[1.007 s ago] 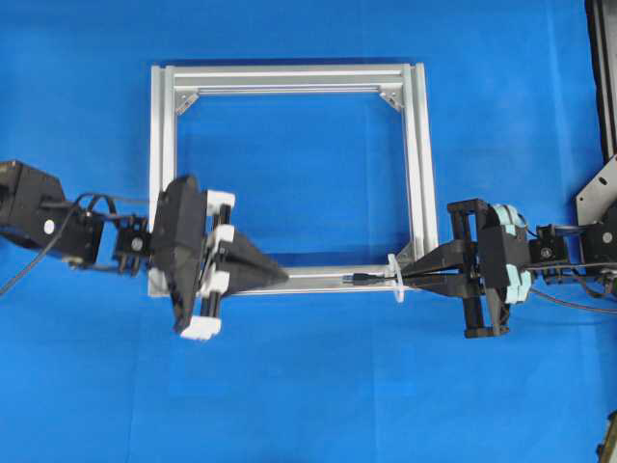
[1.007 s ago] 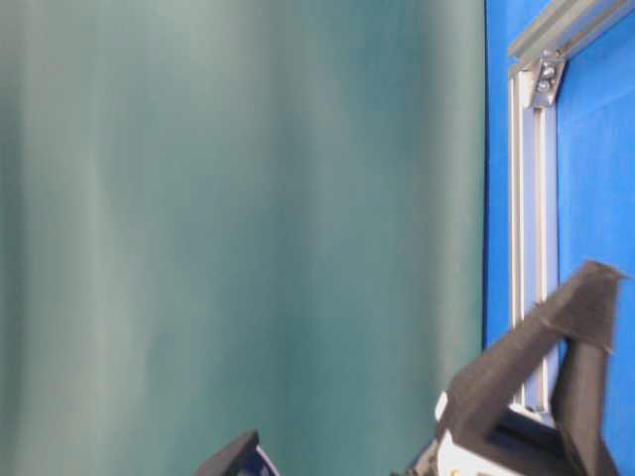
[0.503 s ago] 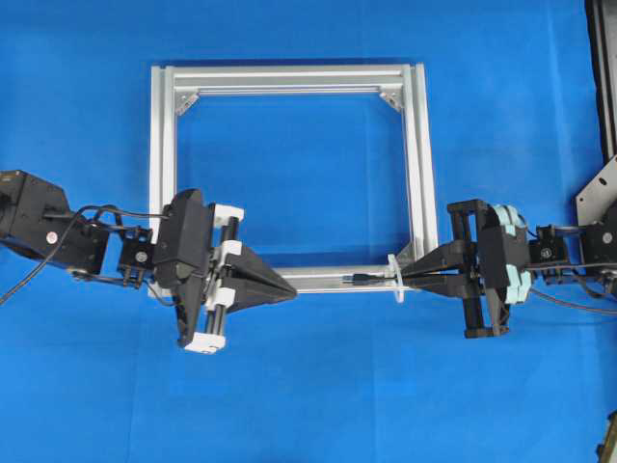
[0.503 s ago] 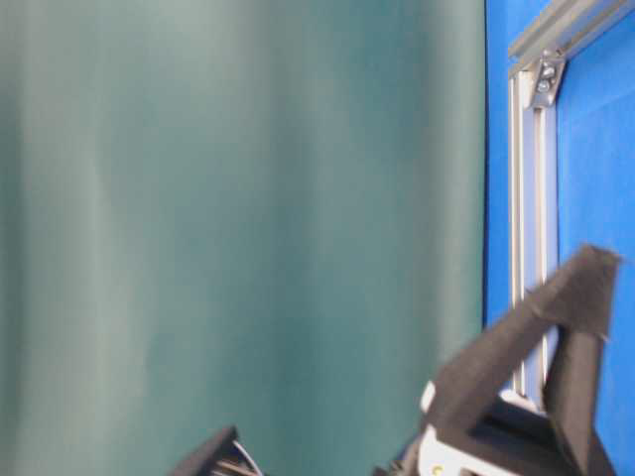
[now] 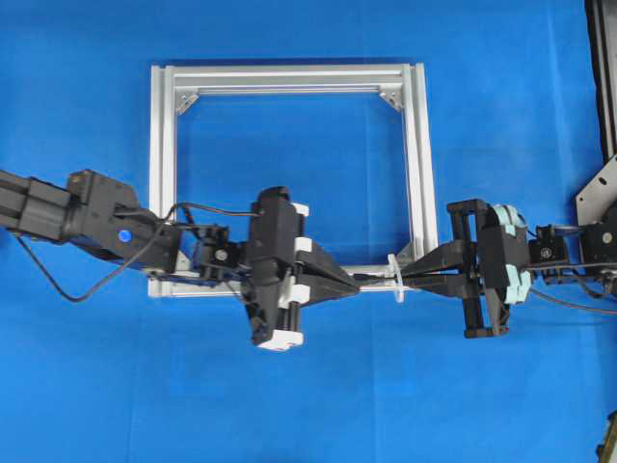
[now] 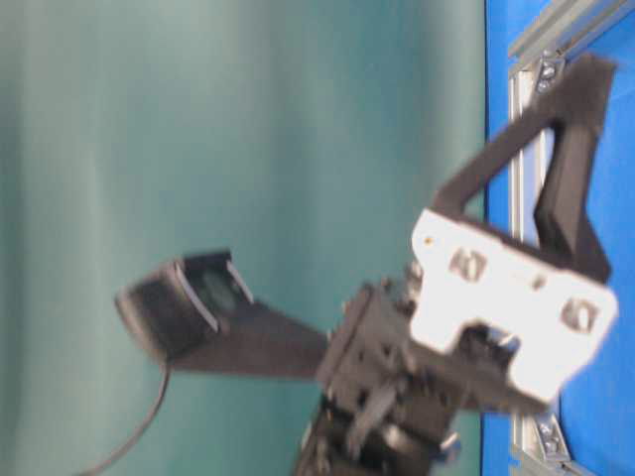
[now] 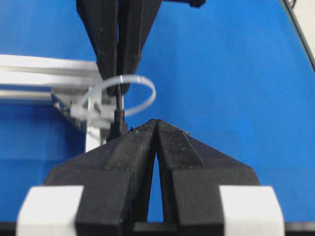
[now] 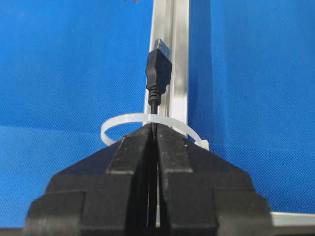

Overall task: Insert the wire through the string loop located on the right side.
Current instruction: 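Move the left gripper down and right toward the plug emerging from the loop, then open the left gripper around the USB plug beyond the loop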

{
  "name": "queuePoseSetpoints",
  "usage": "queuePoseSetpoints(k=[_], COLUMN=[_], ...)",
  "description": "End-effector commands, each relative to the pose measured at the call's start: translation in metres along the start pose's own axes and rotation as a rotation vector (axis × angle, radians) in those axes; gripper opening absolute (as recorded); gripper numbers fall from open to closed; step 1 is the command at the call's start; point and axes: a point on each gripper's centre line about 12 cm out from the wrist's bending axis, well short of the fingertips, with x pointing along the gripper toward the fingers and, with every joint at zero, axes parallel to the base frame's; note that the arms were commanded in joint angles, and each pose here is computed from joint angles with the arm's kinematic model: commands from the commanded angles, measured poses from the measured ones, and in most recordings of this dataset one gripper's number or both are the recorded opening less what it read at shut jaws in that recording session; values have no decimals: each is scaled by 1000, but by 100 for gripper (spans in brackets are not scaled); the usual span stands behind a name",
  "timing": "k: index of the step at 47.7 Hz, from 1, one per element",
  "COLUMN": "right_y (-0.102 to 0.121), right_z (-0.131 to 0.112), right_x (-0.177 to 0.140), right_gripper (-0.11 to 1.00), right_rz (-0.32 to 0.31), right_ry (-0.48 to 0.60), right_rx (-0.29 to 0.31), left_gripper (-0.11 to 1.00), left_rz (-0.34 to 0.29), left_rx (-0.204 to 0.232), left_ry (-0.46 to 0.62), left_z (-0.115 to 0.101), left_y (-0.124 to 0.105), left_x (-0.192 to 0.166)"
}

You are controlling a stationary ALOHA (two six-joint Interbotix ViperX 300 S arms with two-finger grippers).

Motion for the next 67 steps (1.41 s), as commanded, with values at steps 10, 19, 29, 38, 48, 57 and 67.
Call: queuePoseSetpoints(k=[10,19,29,38,48,57,67], right_y=[1,1,1,1,1,1,1], right_z=[7,8,8,8,7,8,7], right_x=[2,2,2,2,2,2,2], right_gripper=[-3,-3,-3,-3,-3,-3,-3], right_rz=[1,2,2,2,1,2,2], right_ry=[-25,-27,-27,-27,-24,-27,-25], right_rx=[7,7,6,6,7,7,6], left_gripper=[0,2,48,91,90,90,90], left_rz=[4,3,1,2,8,18,23], left_rx=[26,48,43,41,42,40,36], left_ry=[-54,-57,-61,-61,-42,4,13], left_z=[24,25,26,26,16,-7,-11], left_y=[3,2,1,2,5,10,12], left_x=[6,6,7,8,15,32,31])
